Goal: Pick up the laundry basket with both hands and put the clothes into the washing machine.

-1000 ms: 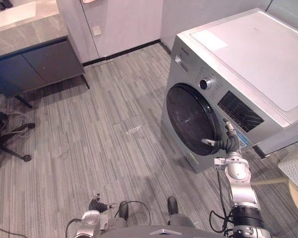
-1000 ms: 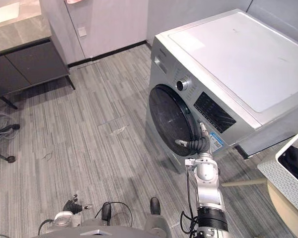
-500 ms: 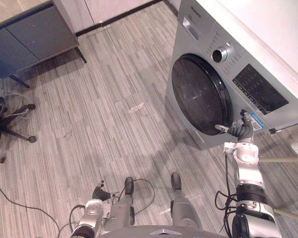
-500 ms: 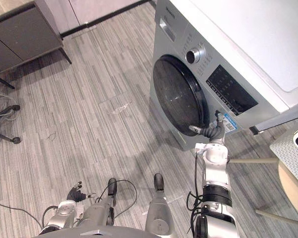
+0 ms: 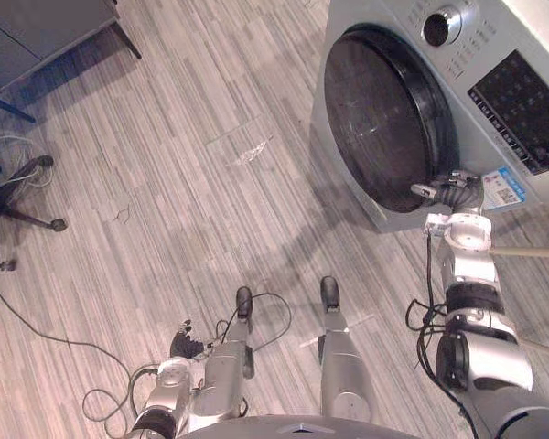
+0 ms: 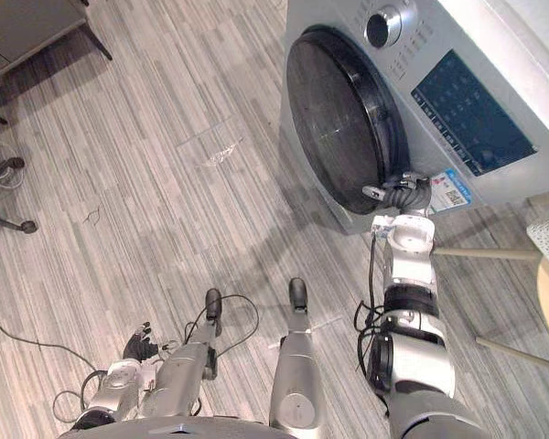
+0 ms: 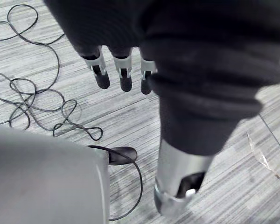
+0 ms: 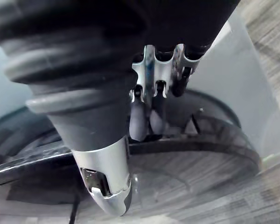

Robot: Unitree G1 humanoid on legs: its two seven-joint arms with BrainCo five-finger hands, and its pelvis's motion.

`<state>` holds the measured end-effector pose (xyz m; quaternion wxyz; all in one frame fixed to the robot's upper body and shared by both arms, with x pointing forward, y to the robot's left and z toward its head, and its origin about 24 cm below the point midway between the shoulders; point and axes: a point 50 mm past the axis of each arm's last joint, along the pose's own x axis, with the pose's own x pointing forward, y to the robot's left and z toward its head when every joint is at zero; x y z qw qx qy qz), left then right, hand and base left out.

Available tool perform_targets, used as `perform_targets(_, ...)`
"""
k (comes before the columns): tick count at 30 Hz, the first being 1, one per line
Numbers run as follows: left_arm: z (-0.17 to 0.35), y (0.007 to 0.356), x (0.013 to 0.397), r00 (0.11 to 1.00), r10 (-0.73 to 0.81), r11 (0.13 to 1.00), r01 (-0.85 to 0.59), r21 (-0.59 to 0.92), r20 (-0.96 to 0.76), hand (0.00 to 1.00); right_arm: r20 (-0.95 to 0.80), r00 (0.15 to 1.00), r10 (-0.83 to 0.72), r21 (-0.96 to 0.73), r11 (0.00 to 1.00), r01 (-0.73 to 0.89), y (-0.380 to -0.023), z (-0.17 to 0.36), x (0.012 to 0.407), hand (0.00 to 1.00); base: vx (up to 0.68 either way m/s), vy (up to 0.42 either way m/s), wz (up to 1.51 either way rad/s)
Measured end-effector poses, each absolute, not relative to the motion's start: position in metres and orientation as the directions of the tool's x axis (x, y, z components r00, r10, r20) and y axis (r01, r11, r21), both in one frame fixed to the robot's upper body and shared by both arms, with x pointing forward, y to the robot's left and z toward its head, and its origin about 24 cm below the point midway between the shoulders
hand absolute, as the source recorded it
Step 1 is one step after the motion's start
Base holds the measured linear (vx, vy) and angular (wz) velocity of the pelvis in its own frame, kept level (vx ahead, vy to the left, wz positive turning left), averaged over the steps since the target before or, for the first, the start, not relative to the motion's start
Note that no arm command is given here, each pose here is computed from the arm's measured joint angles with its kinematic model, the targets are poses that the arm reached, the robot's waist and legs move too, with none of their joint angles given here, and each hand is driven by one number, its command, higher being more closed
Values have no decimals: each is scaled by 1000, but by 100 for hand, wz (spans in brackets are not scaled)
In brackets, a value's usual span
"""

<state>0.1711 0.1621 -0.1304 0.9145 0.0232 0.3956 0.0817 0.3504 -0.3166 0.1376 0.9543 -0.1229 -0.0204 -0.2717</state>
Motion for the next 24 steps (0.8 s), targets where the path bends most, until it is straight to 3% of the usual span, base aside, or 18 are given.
perform_targets(6,-128,156,178,688,162,987,-129,100,-707,0,157,909,-386,-240,878,414,-277,150,367,0,-33,-11,8)
perform_targets(10,-128,152,178,689,155,987,-131,89,-708,0,184,956,-227,-271,924,271,-233,127,352,0,4,-11,10)
perform_targets(16,-128,151,178,688,160,987,-128,98,-708,0,78,993,83,-233,970,-63,-159,69,313,0,15,-13,20)
perform_targets(19,-128,158,178,678,192,981,-162,111,-710,0,-7,995,101,-175,979,-100,-151,42,296,0,27,8,16)
perform_targets(24,-122,165,187,703,205,978,-119,172,-681,0,-7,997,72,-185,980,-72,-158,35,276,0,7,-1,-3)
